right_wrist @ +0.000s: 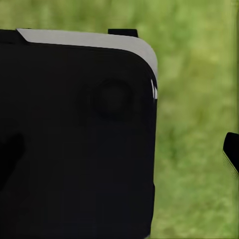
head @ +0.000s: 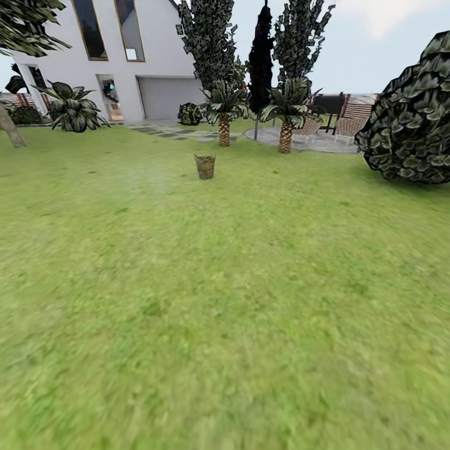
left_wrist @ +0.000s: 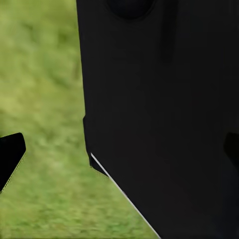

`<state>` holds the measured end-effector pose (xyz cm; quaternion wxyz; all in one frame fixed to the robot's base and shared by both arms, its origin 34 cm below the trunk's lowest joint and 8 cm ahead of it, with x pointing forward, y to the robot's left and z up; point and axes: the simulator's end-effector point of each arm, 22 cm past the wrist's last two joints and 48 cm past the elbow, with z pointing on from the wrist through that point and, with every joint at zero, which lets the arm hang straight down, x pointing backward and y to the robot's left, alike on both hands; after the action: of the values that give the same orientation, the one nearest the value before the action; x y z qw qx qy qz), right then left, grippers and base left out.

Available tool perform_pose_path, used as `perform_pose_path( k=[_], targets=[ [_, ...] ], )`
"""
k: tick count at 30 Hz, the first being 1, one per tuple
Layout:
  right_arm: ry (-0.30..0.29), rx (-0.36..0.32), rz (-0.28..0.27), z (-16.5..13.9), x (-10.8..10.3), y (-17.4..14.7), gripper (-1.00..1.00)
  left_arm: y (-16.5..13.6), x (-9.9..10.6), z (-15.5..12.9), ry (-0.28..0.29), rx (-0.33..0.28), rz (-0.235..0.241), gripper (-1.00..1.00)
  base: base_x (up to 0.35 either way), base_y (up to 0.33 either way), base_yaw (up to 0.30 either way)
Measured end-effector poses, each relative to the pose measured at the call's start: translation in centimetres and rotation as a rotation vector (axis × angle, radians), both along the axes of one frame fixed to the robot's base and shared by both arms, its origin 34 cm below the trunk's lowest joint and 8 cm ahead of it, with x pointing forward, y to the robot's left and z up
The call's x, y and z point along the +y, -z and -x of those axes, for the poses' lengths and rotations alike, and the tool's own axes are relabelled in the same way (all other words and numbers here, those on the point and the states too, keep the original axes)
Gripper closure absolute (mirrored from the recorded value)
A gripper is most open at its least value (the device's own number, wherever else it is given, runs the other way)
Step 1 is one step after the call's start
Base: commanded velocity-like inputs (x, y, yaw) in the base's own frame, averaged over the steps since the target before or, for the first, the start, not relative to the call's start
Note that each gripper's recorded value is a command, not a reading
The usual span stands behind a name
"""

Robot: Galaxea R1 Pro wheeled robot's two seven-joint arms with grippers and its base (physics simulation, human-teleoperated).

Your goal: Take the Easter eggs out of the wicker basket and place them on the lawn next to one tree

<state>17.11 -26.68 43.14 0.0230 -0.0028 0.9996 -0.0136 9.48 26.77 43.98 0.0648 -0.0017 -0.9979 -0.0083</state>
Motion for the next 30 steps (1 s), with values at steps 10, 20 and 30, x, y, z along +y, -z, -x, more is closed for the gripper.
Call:
perform_pose_path(
  k=[10,20,30],
  targets=[
    [-0.001,-0.001,0.001,-0.02,-0.08,0.0,-1.0,0.0,-0.06,0.0,0.001,0.0,0.001,-1.0,0.337,0.0,0.0],
    [-0.001,-0.002,0.0,-0.03,-0.02,0.0,-1.0,0.0,-0.06,0.0,0.001,0.0,0.001,-1.0,0.337,0.0,0.0],
    [-0.001,-0.002,0.0,-0.03,0.02,0.0,-1.0,0.0,-0.03,0.0,0.001,0.0,0.0,-1.0,0.337,0.0,0.0]
  ],
)
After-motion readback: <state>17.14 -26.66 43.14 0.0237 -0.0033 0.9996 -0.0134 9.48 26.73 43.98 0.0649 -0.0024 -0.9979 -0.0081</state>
